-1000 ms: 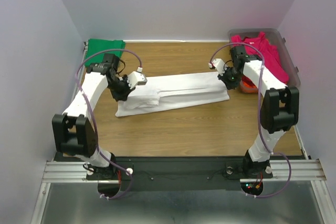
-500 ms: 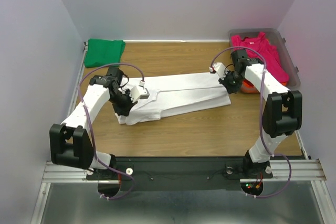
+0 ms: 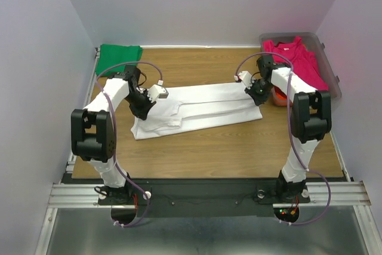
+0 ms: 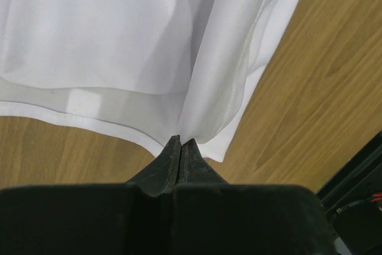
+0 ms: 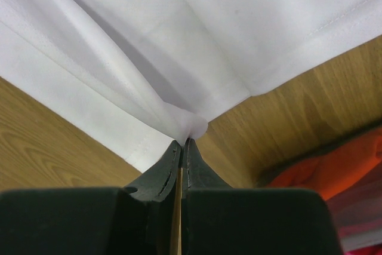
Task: Fold and stack the t-shirts
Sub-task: Fold the tshirt
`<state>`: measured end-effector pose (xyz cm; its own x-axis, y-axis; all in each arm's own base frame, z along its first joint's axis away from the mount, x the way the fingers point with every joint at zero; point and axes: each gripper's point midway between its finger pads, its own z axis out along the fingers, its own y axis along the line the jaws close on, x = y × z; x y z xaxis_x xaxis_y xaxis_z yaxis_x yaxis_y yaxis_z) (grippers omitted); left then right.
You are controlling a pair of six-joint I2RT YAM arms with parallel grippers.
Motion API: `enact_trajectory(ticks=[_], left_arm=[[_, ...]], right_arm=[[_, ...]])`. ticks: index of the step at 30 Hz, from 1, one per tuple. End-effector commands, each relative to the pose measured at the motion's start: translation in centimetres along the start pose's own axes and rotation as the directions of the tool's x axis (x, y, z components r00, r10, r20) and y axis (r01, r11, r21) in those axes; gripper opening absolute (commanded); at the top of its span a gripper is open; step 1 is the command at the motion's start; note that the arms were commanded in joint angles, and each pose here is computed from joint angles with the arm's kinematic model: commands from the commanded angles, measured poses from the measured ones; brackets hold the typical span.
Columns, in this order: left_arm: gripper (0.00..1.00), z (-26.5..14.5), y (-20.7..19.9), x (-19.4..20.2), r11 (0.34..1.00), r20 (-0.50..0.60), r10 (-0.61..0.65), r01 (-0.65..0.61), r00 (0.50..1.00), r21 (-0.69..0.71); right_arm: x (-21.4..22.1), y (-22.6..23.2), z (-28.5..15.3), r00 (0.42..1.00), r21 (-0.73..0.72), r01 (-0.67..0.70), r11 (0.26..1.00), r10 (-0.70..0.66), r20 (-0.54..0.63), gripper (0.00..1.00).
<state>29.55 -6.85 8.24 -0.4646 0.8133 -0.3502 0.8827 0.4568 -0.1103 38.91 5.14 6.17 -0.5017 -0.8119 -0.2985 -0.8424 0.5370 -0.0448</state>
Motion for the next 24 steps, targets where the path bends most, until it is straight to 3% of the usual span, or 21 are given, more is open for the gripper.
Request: enact_trajectory(ticks=[1, 24], left_arm=[[0.0, -0.8, 1.7, -1.5, 0.999, 0.021, 0.024, -0.024, 0.999, -0.022], [0.0, 0.8, 4.8, -1.7, 1.0, 0.003, 0.01, -0.01, 1.0, -0.022]], right_arm=[[-0.8, -1.5, -0.1, 1.0, 0.029, 0.013, 0.999, -0.013, 0.009, 0.01], [-1.3, -3.2, 1.5, 1.0, 0.037, -0.002, 0.999, 0.002, -0.008, 0.01]])
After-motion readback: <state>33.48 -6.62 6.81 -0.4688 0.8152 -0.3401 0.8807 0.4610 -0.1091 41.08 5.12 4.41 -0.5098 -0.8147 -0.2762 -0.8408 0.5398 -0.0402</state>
